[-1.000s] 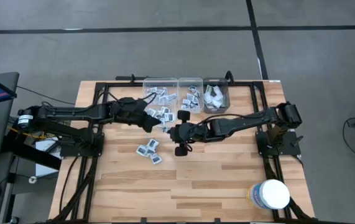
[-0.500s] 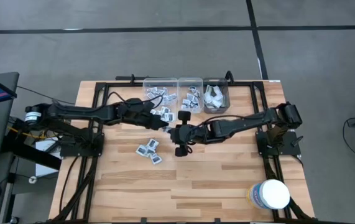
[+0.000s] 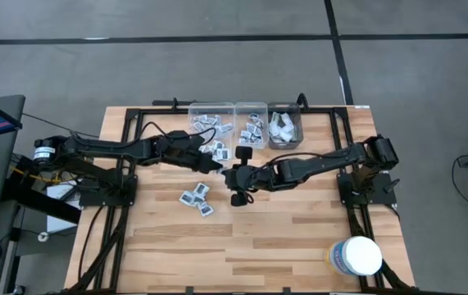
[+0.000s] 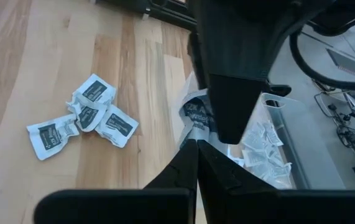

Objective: Pick & Place First Aid Supplies
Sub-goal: Put the towelette pack into the bottom transparent bin

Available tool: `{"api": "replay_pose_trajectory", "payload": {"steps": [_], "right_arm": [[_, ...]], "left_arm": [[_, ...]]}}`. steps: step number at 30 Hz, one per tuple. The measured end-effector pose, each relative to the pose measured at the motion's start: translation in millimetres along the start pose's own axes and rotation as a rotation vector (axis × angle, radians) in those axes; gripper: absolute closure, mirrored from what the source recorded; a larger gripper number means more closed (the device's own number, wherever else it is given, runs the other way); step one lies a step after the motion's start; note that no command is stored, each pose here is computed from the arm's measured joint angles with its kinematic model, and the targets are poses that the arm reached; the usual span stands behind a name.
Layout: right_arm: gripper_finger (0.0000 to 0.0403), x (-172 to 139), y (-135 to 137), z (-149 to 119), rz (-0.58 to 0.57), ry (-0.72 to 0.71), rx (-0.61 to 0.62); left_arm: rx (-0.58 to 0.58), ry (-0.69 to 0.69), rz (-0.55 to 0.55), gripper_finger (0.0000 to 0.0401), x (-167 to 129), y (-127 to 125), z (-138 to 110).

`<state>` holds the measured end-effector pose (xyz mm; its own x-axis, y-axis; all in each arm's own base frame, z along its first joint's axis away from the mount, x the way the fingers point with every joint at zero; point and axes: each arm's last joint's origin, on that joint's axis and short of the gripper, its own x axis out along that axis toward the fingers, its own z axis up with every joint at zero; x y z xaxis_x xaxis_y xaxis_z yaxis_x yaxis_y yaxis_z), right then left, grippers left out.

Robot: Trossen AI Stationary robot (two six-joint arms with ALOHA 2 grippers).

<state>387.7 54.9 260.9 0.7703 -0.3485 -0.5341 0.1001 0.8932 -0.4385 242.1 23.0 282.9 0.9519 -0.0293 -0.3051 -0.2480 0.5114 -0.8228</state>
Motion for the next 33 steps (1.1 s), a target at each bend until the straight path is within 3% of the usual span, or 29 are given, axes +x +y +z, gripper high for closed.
{"api": "replay_pose_trajectory", "payload": {"steps": [12, 20, 23, 29, 33], "right_arm": [[0.0403, 0.1, -0.7, -0.1, -0.026, 0.005, 0.000], [0.0403, 0.4, -1.2, -0.1, -0.027, 0.003, 0.021], [0.0400, 0.4, -1.2, -0.2, -0.027, 0.004, 0.043], [0.0355, 0.4, -1.1, -0.4, -0.025, 0.006, 0.046], [0.0317, 0.3, -0.6, -2.8, -0.021, 0.028, 0.070]], "left_arm": [[0.141, 0.002, -0.021, 0.0299, 0.5, -4.0, -3.3], [0.203, -0.066, 0.025, 0.0383, 0.4, -3.0, -0.8], [0.215, -0.074, 0.032, 0.0394, 0.2, -2.0, 0.8], [0.241, -0.114, 0.066, 0.0392, -0.6, 1.6, 6.3], [0.374, -0.168, 0.131, 0.0394, -1.8, 5.5, 12.3]]}}
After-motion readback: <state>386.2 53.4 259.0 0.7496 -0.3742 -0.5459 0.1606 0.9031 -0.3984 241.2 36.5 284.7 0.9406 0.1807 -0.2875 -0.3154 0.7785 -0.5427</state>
